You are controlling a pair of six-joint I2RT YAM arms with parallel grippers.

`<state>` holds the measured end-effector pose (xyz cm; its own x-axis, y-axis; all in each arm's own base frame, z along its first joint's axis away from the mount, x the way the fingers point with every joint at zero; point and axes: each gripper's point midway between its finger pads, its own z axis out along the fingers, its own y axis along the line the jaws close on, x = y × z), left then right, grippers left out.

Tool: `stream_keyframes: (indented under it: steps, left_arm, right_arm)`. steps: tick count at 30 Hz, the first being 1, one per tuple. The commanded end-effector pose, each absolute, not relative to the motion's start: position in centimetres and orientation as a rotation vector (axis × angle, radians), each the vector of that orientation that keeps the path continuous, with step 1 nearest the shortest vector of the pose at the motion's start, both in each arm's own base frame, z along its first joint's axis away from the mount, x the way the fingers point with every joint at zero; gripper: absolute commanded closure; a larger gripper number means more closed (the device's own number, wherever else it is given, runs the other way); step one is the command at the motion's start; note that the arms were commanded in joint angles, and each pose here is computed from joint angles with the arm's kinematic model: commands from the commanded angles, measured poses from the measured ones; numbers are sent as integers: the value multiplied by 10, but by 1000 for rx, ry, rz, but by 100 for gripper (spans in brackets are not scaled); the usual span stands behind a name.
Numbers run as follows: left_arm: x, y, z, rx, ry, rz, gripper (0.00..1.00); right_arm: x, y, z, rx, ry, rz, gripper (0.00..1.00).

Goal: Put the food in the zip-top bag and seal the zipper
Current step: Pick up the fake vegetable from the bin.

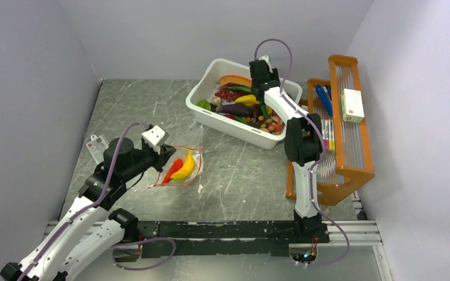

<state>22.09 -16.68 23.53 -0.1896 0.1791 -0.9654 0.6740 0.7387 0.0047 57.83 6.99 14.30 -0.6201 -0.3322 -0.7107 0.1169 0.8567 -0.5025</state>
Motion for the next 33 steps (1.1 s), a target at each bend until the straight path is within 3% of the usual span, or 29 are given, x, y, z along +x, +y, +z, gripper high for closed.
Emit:
stream_keyframes:
  steps: [1,10,13,27,33]
  left_arm:
    - [223,-166,249,668,1671,-501,93]
    - [223,-168,249,678,1670,-511,93]
    - [222,-168,249,682,1670,-514,93]
    - [222,-170,249,690,1670,-523,93]
    - [223,-168,249,681,1667,-513,93]
  right_arm:
    - [564,37,153,15,2127,-779,50]
    - [551,9,123,56,2194,-876,49]
    - [547,0,115,47,2201,-933,45]
    - [548,-5,85,31,2278,-877,46]
    - [551,1,107,36,2236,-828,60]
